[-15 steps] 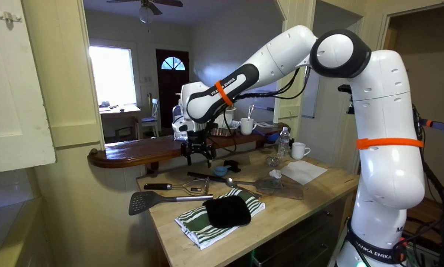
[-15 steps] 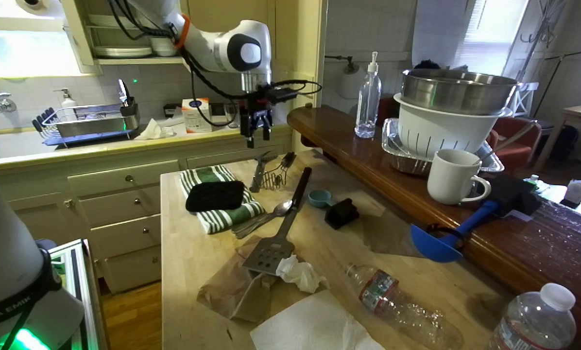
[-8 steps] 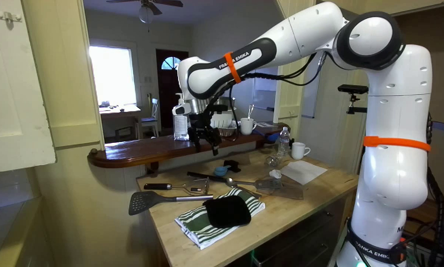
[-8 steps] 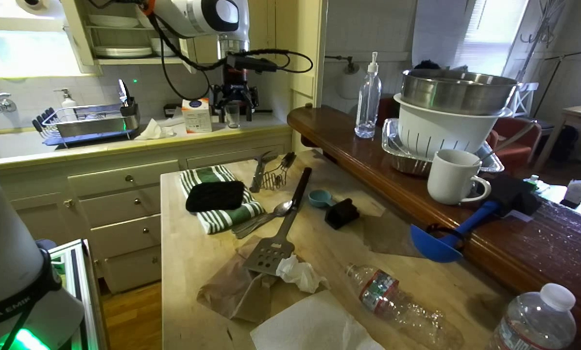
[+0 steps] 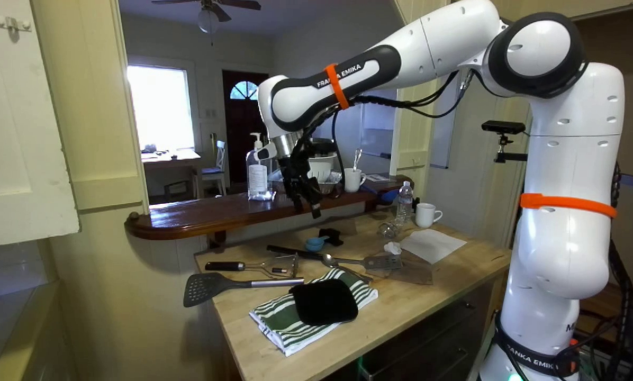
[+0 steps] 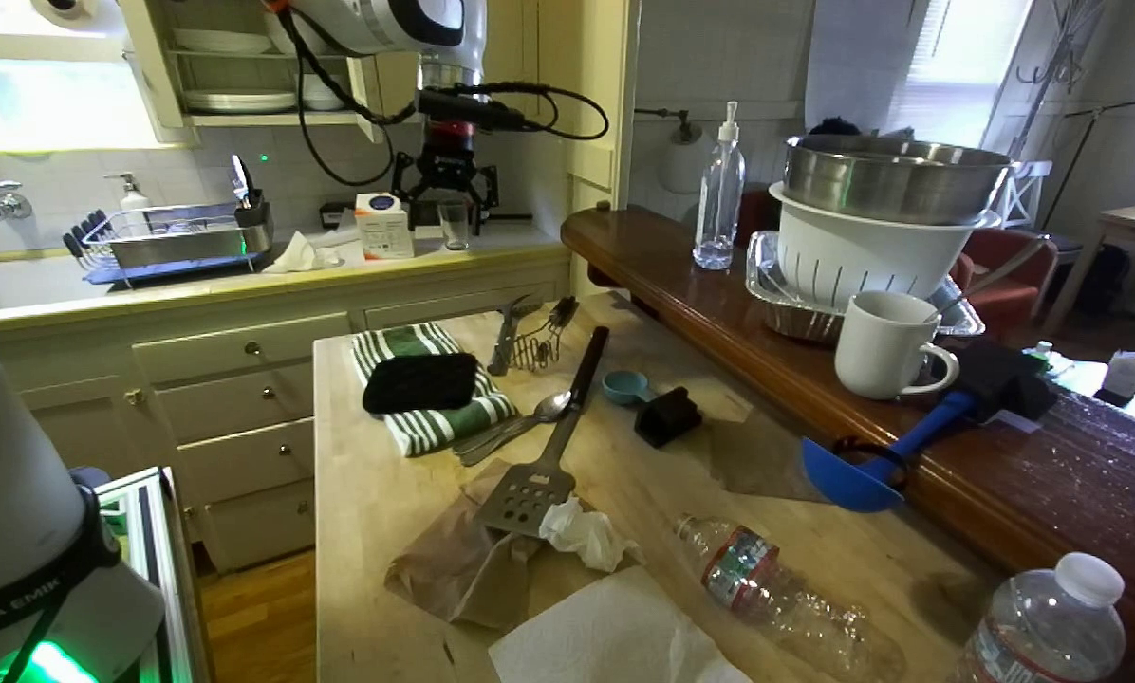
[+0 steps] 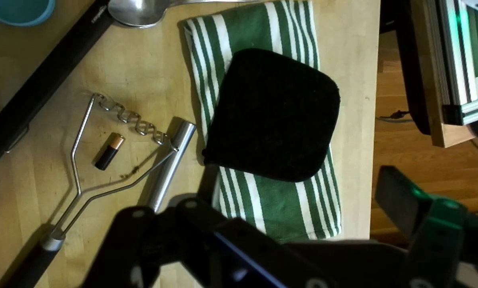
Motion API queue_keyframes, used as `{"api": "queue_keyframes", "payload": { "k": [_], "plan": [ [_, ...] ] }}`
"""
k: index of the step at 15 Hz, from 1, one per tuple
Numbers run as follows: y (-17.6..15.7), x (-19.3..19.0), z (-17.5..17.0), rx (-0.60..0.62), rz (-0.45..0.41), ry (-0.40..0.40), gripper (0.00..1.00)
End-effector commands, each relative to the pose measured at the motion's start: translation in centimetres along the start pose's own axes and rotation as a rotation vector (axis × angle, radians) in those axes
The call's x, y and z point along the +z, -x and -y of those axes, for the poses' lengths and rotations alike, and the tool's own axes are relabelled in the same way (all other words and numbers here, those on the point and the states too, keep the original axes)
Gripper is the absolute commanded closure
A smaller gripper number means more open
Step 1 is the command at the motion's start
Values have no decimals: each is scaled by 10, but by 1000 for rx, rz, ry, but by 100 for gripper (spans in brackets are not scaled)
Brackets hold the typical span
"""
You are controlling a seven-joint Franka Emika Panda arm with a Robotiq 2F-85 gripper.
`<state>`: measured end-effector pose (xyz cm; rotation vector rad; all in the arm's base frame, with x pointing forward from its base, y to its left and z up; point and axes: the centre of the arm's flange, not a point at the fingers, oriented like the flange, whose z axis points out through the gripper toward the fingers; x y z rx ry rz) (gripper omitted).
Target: Move the potato masher to the left.
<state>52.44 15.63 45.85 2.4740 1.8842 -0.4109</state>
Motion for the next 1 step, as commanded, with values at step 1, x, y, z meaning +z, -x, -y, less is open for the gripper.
{"api": "queue_keyframes", "payload": {
  "k": [1],
  "plan": [
    [0, 0, 0, 4, -1, 0, 0]
  ]
}}
